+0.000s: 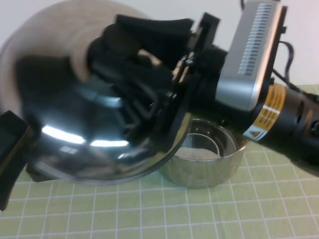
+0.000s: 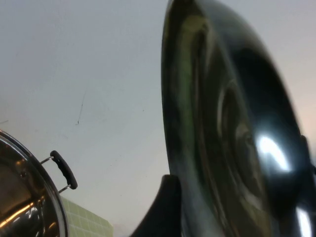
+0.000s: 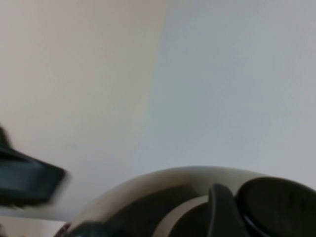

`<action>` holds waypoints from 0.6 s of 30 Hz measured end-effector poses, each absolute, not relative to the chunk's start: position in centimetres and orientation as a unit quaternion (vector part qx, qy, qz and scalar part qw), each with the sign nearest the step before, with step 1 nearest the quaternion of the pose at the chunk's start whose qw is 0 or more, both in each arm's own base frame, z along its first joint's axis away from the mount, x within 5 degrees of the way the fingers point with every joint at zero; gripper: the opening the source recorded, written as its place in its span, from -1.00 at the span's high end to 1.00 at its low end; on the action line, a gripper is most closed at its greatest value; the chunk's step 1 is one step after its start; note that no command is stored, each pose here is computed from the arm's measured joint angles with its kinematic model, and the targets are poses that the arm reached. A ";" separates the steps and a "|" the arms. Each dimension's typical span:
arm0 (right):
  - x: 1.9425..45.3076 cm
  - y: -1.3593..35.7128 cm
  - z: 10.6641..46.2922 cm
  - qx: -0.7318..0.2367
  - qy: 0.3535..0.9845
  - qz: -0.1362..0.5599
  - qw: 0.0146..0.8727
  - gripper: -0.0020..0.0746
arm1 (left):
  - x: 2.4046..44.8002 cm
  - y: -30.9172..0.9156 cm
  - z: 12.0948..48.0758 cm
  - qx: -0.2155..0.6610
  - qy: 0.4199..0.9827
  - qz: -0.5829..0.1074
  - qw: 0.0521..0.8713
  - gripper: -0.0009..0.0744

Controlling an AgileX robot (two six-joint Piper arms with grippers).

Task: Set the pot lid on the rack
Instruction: Hand over the pot lid

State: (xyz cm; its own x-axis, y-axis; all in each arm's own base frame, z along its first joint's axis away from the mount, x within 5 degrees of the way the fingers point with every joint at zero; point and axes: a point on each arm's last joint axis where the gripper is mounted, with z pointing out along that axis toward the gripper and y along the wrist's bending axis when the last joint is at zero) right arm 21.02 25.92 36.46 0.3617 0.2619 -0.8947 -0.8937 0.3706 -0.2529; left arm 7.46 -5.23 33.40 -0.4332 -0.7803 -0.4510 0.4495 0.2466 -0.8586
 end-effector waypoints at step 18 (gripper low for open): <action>17.7 28.9 36.1 -0.449 0.398 0.421 0.680 0.03 | 7.0 -5.5 33.9 -0.104 0.592 -0.603 0.524 0.46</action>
